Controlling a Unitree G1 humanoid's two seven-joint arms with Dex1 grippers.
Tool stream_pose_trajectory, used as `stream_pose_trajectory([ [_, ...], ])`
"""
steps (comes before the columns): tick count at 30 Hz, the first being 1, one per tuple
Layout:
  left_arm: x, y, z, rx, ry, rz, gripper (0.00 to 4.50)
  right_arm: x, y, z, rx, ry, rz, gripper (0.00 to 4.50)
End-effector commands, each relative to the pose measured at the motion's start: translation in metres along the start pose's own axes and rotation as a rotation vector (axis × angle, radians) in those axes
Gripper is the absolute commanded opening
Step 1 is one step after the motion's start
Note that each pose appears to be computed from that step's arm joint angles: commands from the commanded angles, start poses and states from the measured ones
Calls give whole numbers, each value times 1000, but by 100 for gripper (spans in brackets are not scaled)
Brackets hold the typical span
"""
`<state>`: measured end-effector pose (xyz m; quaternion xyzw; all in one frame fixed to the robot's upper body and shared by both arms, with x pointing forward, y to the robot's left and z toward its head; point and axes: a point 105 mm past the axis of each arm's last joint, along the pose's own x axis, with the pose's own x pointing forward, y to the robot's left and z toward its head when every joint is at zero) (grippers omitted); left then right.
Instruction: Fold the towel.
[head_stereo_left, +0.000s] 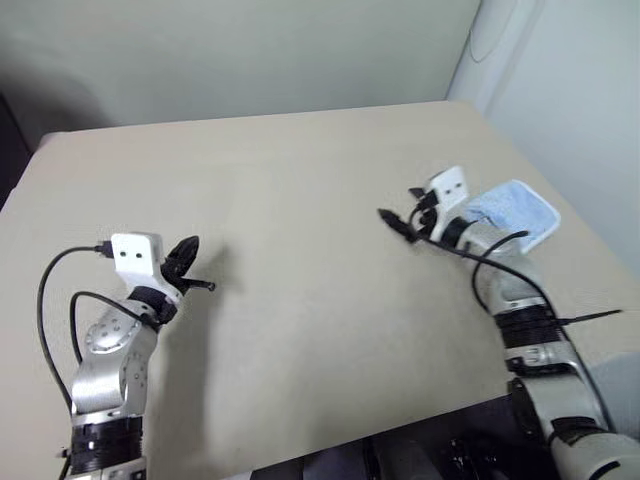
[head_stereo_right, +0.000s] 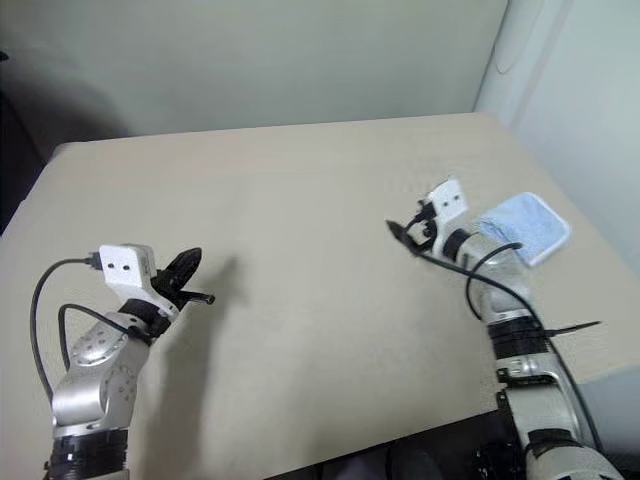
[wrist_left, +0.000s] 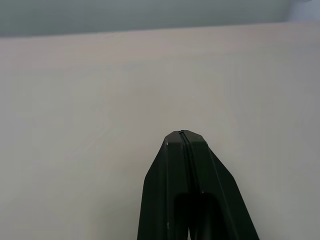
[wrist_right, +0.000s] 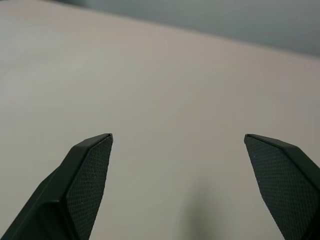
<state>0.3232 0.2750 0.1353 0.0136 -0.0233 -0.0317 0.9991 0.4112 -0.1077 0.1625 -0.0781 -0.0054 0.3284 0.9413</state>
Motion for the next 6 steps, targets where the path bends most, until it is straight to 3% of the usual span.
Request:
stream_pose_trajectory([
  [1, -9, 2, 15, 27, -59, 29, 0, 0, 4, 11, -37, -59, 12, 446],
  [6, -17, 2, 8, 32, -23, 24, 0, -2, 10, 9, -36, -75, 28, 446],
])
